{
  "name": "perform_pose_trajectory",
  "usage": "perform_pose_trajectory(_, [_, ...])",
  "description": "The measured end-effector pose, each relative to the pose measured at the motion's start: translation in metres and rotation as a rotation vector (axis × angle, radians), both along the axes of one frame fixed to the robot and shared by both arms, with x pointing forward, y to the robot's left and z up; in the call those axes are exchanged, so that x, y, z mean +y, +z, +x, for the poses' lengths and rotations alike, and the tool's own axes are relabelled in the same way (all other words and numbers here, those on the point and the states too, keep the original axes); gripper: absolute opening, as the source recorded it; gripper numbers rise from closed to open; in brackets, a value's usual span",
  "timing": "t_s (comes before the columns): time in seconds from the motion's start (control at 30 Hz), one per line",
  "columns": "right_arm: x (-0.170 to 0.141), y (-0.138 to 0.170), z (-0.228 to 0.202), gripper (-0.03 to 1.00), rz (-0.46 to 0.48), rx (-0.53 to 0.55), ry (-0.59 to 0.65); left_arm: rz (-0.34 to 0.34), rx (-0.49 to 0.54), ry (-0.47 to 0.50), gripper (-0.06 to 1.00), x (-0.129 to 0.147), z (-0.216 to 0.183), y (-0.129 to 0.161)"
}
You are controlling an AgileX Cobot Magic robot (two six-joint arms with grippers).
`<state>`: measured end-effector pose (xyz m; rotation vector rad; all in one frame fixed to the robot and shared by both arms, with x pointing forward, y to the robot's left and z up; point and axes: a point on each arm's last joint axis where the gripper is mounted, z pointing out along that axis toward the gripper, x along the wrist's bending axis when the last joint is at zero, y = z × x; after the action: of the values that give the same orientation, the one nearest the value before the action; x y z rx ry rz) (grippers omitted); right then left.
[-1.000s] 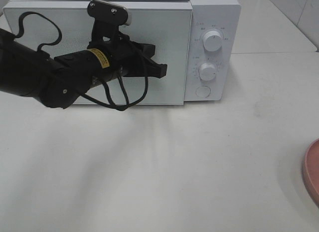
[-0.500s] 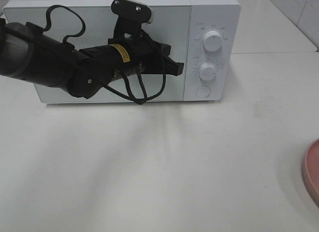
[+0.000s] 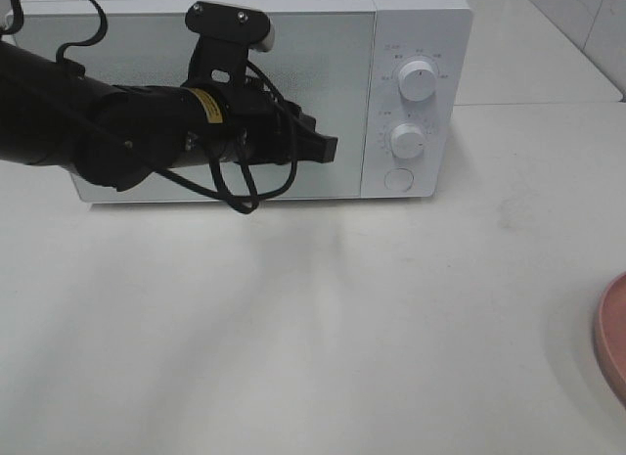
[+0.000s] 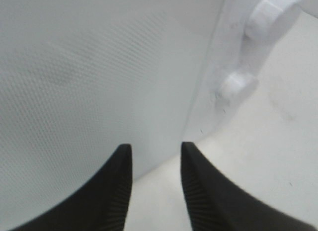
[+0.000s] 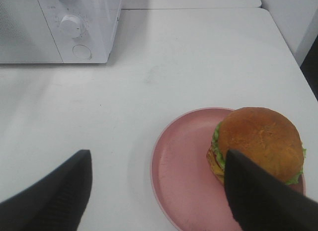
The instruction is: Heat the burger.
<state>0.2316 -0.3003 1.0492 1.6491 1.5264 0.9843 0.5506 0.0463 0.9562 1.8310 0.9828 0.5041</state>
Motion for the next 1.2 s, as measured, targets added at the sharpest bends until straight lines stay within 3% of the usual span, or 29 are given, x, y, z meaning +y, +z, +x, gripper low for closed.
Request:
perform_pose_trajectory(0.03, [0.000,0.000,0.000,0.73,0.000,0.000,0.000,0.029,0.038,-0.015,0.47,0.001,-0.010,0.001])
perform_pose_trajectory(0.07, [0.000,0.000,0.000,0.73,0.000,0.000,0.000,0.029,0.038,-0.015,0.47,0.001,-0.010,0.001])
perform_pose_trajectory(0.1, [0.000,0.000,0.000,0.73,0.000,0.000,0.000,0.062,0.081,-0.027,0.63,0.002,-0.017,0.002])
perform_pose_trajectory(0.13, [0.000,0.000,0.000,0.73,0.000,0.000,0.000,0.062,0.081,-0.027,0.63,0.002,-0.017,0.002])
perform_pose_trajectory(0.2, [0.000,0.000,0.000,0.73,0.000,0.000,0.000,0.115,0.150,-0.038,0.86,0.006,-0.026,0.004])
perform_pose_trajectory(0.3, [0.000,0.000,0.000,0.73,0.000,0.000,0.000,0.137,0.180,-0.040,0.91,0.007,-0.029,0.005])
perform_pose_trajectory(0.33, [0.000,0.000,0.000,0.73,0.000,0.000,0.000,0.177,0.235,-0.042,0.96,0.011,-0.034,0.006])
perform_pose_trajectory(0.47, [0.000,0.000,0.000,0.73,0.000,0.000,0.000,0.288,0.400,-0.043,0.99,0.023,-0.050,0.009])
perform_pose_trajectory(0.53, [0.000,0.000,0.000,0.73,0.000,0.000,0.000,0.307,0.429,-0.043,0.99,0.026,-0.053,0.009])
perform_pose_trajectory(0.57, [0.000,0.000,0.000,0.73,0.000,0.000,0.000,0.358,0.496,-0.045,0.99,0.031,-0.060,0.010])
perform_pose_trajectory(0.67, [0.000,0.000,0.000,0.73,0.000,0.000,0.000,0.399,0.548,-0.049,0.99,0.036,-0.066,0.011])
perform_pose_trajectory(0.73, [0.000,0.000,0.000,0.73,0.000,0.000,0.000,0.471,0.634,-0.055,0.99,0.044,-0.076,0.014])
perform_pose_trajectory(0.77, [0.000,0.000,0.000,0.73,0.000,0.000,0.000,0.471,0.634,-0.055,0.99,0.044,-0.076,0.014])
perform_pose_trajectory(0.9, [0.000,0.000,0.000,0.73,0.000,0.000,0.000,0.576,0.740,-0.060,0.99,0.054,-0.087,0.013])
perform_pose_trajectory(1.07, [0.000,0.000,0.000,0.73,0.000,0.000,0.000,0.616,0.750,-0.045,0.99,0.064,-0.094,0.022])
perform_pose_trajectory(1.2, [0.000,0.000,0.000,0.73,0.000,0.000,0.000,0.579,0.756,0.026,0.99,0.084,-0.093,0.030])
